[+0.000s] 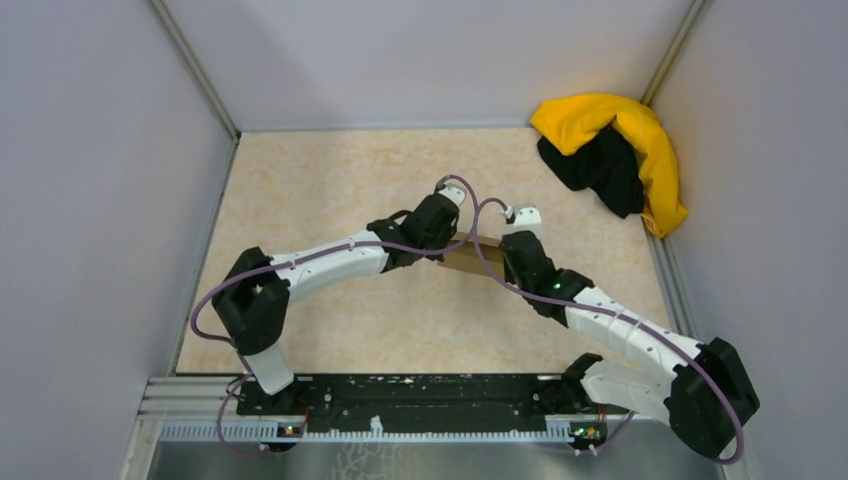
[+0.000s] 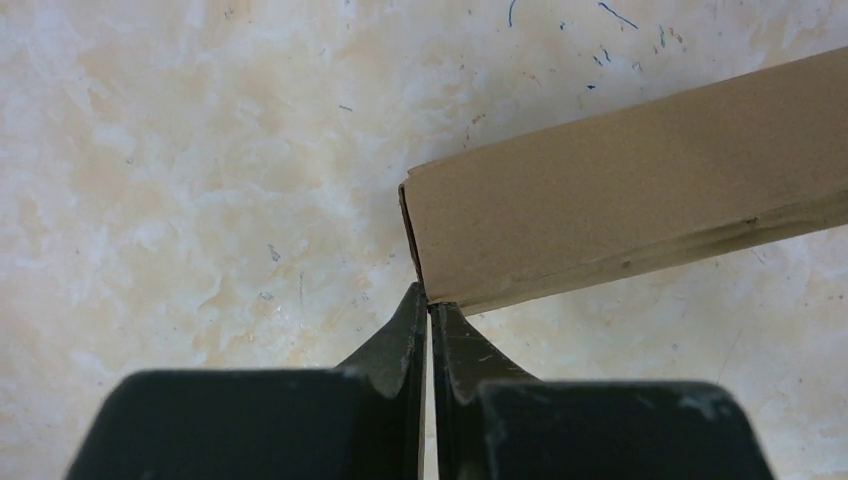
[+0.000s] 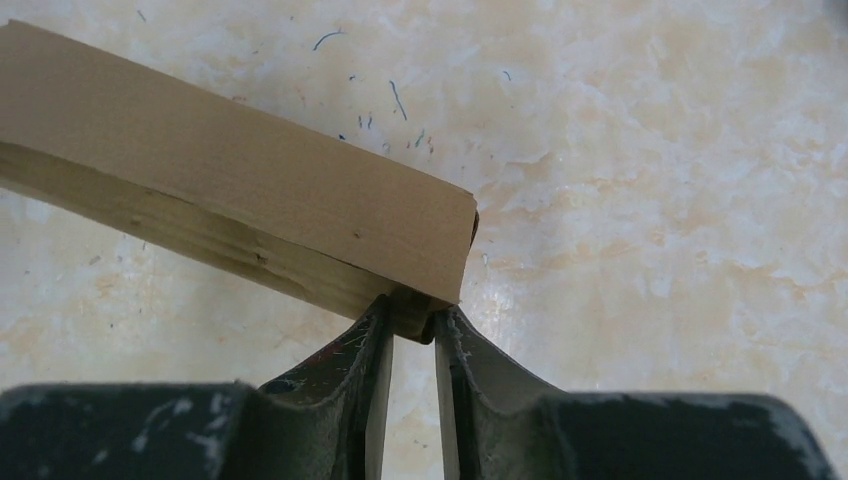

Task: Fold the paper box

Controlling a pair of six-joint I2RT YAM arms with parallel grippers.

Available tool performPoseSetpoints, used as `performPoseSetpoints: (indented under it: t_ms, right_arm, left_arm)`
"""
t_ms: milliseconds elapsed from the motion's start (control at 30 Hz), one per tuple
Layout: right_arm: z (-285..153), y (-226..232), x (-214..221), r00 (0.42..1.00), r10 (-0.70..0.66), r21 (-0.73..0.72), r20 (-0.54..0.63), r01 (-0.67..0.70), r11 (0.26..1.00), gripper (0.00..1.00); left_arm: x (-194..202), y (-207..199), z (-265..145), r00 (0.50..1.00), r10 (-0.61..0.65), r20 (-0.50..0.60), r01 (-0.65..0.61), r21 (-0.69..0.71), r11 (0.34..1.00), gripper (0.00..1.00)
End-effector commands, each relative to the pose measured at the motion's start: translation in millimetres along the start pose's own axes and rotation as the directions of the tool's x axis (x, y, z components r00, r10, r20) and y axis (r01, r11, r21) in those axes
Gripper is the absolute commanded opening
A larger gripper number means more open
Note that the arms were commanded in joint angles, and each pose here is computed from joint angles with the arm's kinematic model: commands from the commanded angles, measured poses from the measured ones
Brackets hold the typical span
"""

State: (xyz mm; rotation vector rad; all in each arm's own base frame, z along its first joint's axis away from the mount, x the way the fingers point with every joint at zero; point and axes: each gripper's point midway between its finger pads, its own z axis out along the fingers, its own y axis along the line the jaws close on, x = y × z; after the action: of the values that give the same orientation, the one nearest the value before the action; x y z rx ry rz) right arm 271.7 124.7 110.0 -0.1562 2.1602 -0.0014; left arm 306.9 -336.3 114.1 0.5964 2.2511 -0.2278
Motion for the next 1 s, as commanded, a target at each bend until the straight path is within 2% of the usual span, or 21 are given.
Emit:
performPoseSetpoints:
  t_ms: [0,267,567,967]
  right_arm:
    - [-14,40,-3,0.998,0.052,-0.201,-0.032,-0.057,0.978,0.22]
    - [-20,40,1,0.997,0.066,-0.227,-0.049,-0.075,0.971,0.26]
    - [-35,52,14,0.992,0.082,-0.322,-0.099,-0.11,0.94,0.28]
    - [-52,59,13,0.988,0.099,-0.387,-0.119,-0.139,0.911,0.3]
  left_arm:
    - [7,-25,16,0.999,0.034,-0.012,-0.033,0.093,0.995,0.06]
    - [-1,-24,24,0.997,0.076,0.014,-0.077,0.109,0.991,0.06]
    - [-18,-13,38,0.991,0.123,0.062,-0.13,0.133,0.983,0.05]
    - [-27,-11,53,0.98,0.186,0.076,-0.197,0.184,0.963,0.04]
